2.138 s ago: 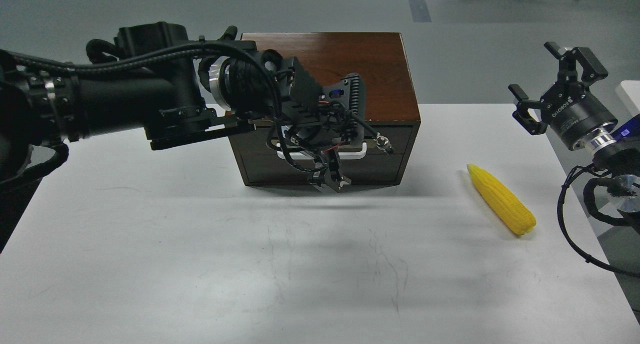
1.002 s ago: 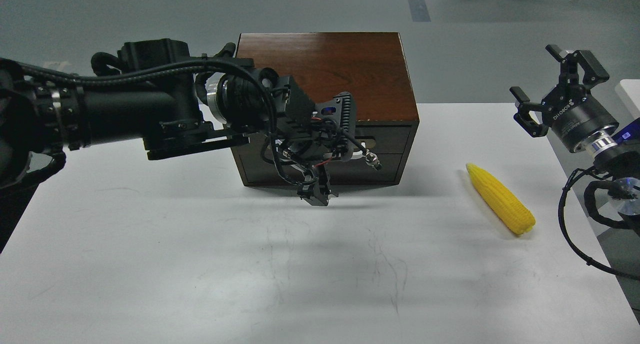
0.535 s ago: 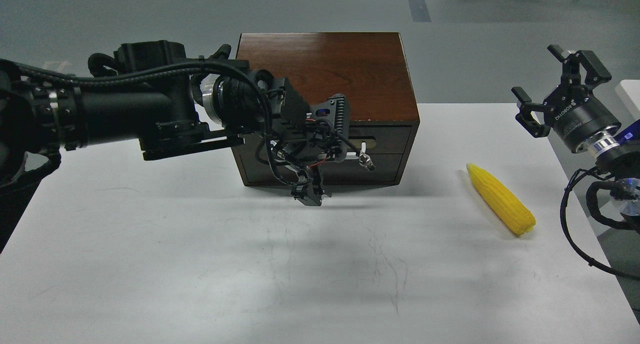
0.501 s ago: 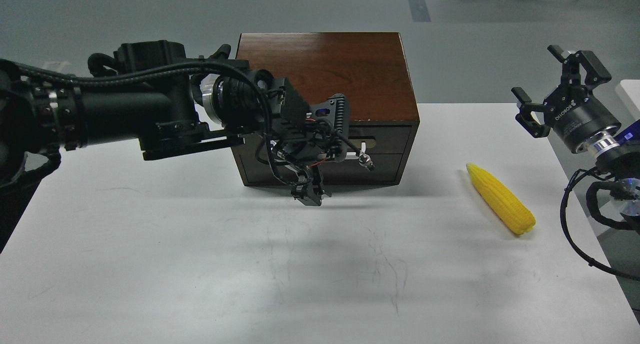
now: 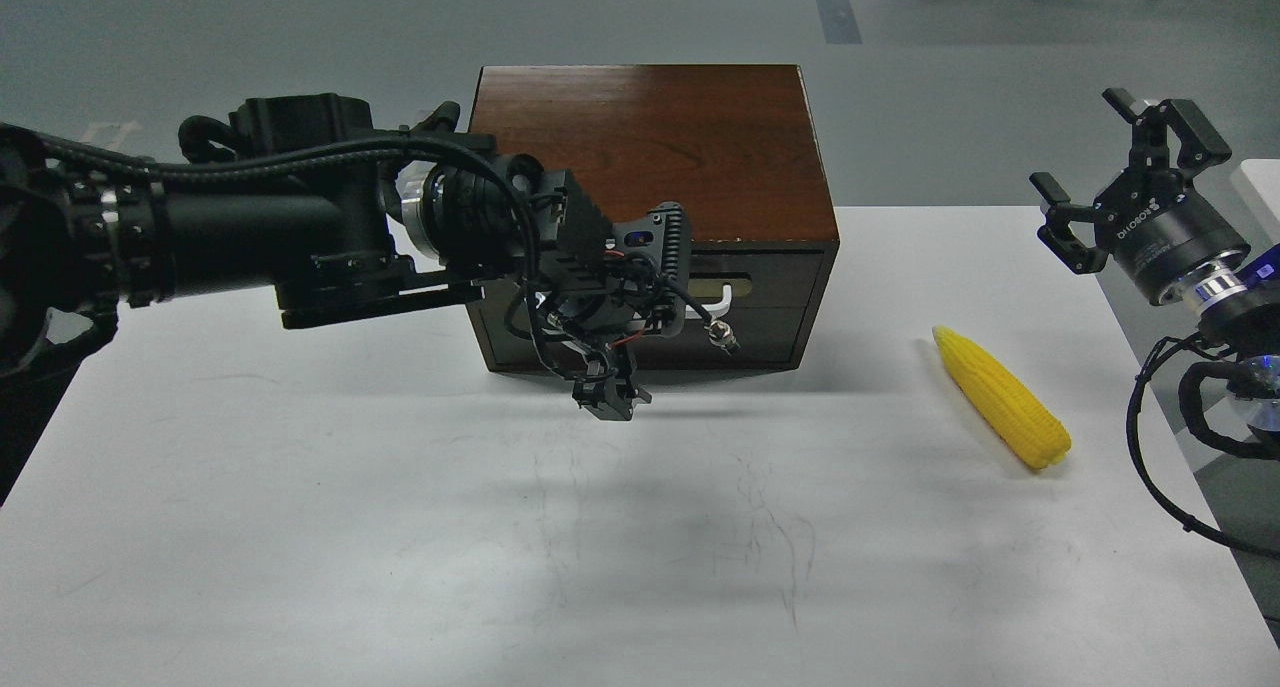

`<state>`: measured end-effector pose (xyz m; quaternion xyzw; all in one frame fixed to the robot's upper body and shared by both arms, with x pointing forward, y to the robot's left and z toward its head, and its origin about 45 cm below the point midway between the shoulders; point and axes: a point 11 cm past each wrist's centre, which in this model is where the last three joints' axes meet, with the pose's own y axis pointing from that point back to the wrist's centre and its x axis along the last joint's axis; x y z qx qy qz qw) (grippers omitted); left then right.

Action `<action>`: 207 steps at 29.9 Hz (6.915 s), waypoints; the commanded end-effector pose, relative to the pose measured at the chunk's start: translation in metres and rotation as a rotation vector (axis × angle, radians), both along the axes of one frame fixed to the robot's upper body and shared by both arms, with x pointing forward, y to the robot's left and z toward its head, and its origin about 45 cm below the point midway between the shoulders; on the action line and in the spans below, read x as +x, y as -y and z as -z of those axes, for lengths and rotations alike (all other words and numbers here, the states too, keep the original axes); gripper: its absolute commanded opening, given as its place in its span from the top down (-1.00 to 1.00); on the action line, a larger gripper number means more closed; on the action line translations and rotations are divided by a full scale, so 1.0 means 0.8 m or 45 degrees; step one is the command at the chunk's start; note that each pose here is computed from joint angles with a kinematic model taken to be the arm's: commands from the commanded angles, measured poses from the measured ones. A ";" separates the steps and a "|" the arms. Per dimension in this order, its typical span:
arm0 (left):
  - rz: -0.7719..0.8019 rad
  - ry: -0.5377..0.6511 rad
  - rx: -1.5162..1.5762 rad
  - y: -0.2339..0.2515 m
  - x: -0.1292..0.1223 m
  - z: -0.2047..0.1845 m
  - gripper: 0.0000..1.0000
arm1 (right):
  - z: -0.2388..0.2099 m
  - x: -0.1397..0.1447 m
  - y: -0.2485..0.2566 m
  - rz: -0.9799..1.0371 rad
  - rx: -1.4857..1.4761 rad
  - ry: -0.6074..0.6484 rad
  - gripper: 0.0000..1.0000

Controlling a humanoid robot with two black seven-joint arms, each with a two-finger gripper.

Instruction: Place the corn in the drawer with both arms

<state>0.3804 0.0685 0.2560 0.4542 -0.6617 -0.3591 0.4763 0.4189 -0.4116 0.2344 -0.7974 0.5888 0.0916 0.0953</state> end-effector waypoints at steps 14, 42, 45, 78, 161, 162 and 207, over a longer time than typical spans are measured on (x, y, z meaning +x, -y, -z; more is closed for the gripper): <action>0.088 -0.043 0.016 0.003 -0.028 0.001 -0.97 | -0.001 0.000 0.001 0.005 0.005 0.005 -1.00; 0.285 -0.144 -0.022 0.006 -0.101 -0.015 -0.97 | 0.002 -0.002 0.002 0.008 0.006 -0.001 -1.00; 0.273 -0.122 -0.030 0.002 -0.096 -0.022 -0.97 | 0.002 -0.002 0.002 0.008 0.006 -0.001 -1.00; -1.211 -1.384 -2.223 -0.173 0.032 -0.212 -0.97 | -0.006 -0.008 0.019 0.016 -0.042 -0.006 -1.00; -1.686 -1.436 -2.738 -0.327 0.048 -0.095 -0.97 | 0.032 -0.013 -0.024 -1.277 -2.451 0.073 0.85; -1.686 -1.436 -2.738 -0.327 0.048 -0.095 -0.97 | 0.006 0.002 -0.037 -1.244 -2.475 0.139 0.85; -1.654 -1.387 -2.707 -0.344 0.035 -0.122 -0.97 | -0.133 -0.016 -0.407 -1.778 -2.895 1.505 0.84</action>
